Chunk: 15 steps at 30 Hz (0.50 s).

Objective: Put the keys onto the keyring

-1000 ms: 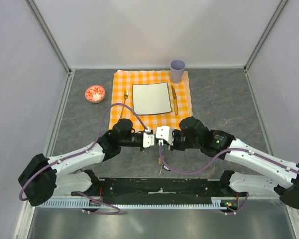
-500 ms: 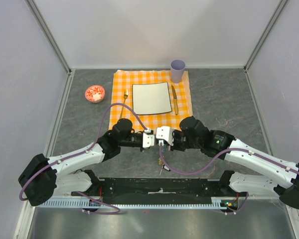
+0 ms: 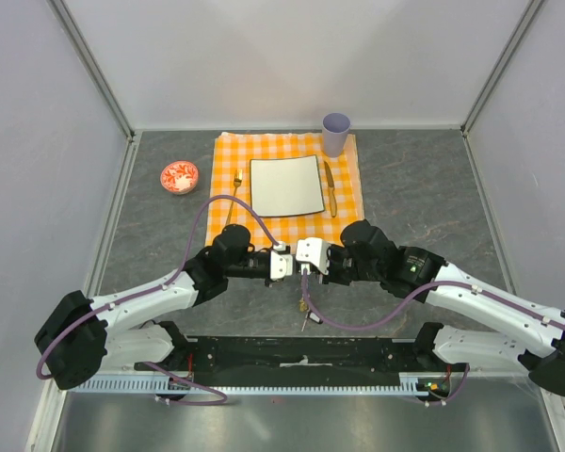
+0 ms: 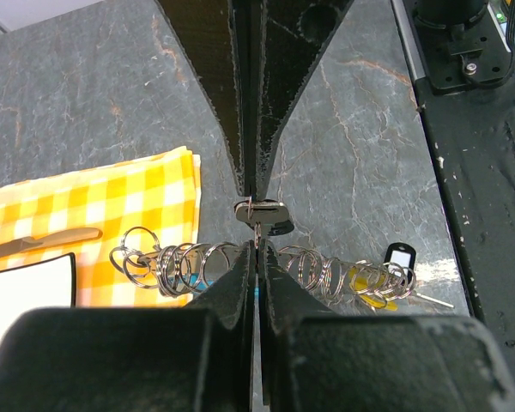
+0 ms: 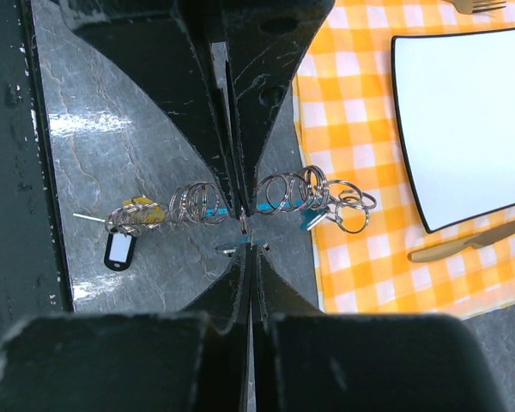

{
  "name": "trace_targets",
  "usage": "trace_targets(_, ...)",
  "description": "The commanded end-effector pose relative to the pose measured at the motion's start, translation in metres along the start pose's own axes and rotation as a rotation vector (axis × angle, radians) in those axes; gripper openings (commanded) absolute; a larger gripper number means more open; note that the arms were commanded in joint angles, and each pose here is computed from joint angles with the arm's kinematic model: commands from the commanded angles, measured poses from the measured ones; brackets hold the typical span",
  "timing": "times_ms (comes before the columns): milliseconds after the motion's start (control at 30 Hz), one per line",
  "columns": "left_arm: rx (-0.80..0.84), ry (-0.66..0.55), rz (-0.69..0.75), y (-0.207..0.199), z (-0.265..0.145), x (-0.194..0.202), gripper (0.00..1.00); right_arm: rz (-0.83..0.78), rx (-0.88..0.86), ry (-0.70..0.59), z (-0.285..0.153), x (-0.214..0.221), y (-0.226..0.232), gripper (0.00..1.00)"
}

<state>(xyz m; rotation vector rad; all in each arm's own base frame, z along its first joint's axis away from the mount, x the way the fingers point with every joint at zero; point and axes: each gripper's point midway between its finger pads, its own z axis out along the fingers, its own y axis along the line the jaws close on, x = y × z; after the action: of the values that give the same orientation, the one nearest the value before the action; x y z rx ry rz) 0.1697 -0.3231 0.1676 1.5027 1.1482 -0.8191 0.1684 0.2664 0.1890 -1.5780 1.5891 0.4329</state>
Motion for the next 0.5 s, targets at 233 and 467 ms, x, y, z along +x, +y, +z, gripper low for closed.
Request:
trace_targets(233, -0.022, -0.085, 0.083, 0.0123, 0.0005, -0.0308, 0.02, 0.003, -0.02, -0.048, 0.0, -0.0113, 0.0031, 0.0)
trace_targets(467, -0.025, -0.086, 0.083, 0.0128, 0.0003, -0.0309, 0.02, 0.002, -0.02, -0.05, 0.0001, -0.0127, 0.0026, 0.0)
